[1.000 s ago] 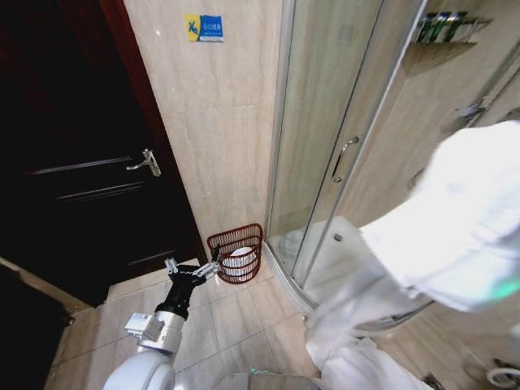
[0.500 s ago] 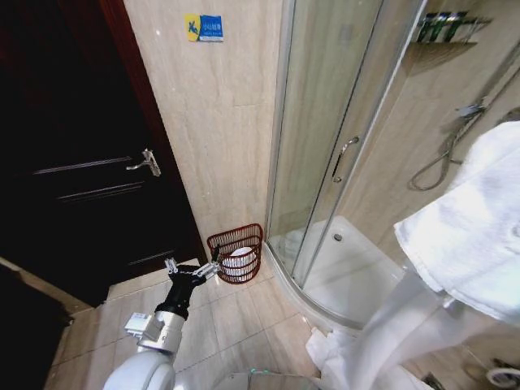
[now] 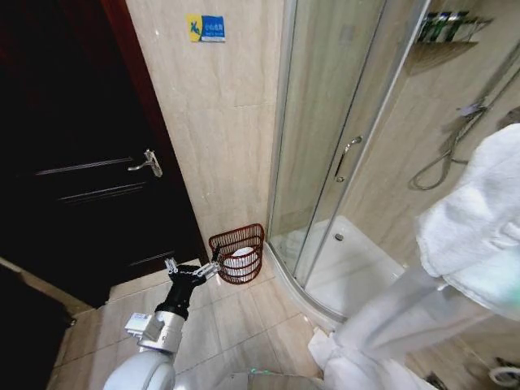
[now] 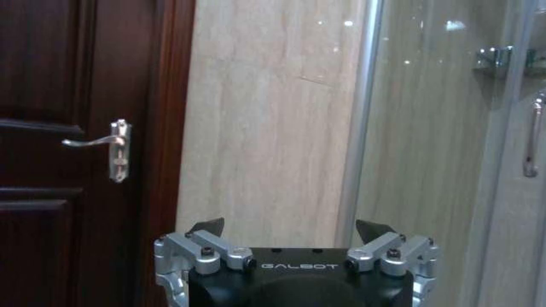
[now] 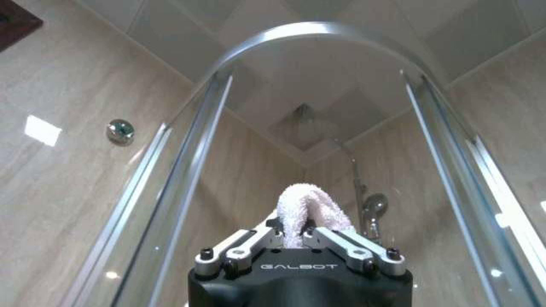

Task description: Discard the used towel into the hamper.

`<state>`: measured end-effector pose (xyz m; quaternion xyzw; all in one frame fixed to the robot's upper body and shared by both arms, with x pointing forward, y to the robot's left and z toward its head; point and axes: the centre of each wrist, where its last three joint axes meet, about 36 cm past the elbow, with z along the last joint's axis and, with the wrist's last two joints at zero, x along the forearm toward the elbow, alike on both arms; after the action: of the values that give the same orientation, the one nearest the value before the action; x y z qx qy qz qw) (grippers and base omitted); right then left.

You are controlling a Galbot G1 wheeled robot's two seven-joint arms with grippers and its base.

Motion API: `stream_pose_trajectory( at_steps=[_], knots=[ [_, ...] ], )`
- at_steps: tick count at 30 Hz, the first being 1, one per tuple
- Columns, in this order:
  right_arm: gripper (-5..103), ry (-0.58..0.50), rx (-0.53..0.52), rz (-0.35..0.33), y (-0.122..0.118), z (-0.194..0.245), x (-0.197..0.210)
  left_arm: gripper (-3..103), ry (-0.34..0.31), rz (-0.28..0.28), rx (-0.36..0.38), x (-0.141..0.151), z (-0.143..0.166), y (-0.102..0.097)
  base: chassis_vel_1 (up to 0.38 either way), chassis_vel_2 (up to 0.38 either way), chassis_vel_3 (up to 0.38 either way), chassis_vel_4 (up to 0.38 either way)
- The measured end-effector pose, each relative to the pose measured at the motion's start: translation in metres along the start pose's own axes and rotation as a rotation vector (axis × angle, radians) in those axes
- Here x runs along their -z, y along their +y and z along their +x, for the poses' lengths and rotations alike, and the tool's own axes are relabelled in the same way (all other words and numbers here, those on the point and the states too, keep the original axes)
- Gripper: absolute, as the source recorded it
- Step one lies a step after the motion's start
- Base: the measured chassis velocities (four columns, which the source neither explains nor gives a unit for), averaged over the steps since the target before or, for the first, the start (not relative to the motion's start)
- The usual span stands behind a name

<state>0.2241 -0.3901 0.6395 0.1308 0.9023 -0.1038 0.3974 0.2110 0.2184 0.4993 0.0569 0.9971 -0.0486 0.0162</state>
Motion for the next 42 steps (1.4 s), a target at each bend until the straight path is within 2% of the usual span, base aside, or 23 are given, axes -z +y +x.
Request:
stream_pose_trajectory(
  at_steps=[11, 21, 29, 33, 42],
  knots=[
    [7, 0.013, 0.008, -0.008, 0.006, 0.002, -0.006, 100, 0.000, 0.001, 0.000, 0.000, 0.000, 0.000, 0.015, 0.023, -0.013, -0.020],
    [7, 0.012, 0.011, -0.011, 0.007, 0.002, -0.007, 100, 0.000, 0.000, 0.000, 0.000, 0.000, 0.000, 0.170, 0.170, -0.190, -0.171],
    [7, 0.013, 0.036, -0.059, 0.020, 0.004, -0.015, 100, 0.000, 0.000, 0.000, 0.000, 0.000, 0.000, 0.211, 0.210, -0.214, -0.199],
    [7, 0.011, 0.096, -0.111, 0.032, 0.005, -0.022, 100, 0.000, 0.000, 0.000, 0.000, 0.000, 0.000, 0.080, 0.049, -0.063, -0.054],
    [7, -0.021, 0.162, -0.135, 0.036, -0.005, -0.021, 100, 0.000, 0.001, 0.000, 0.000, 0.000, 0.000, -0.054, -0.041, 0.036, 0.026]
  ],
)
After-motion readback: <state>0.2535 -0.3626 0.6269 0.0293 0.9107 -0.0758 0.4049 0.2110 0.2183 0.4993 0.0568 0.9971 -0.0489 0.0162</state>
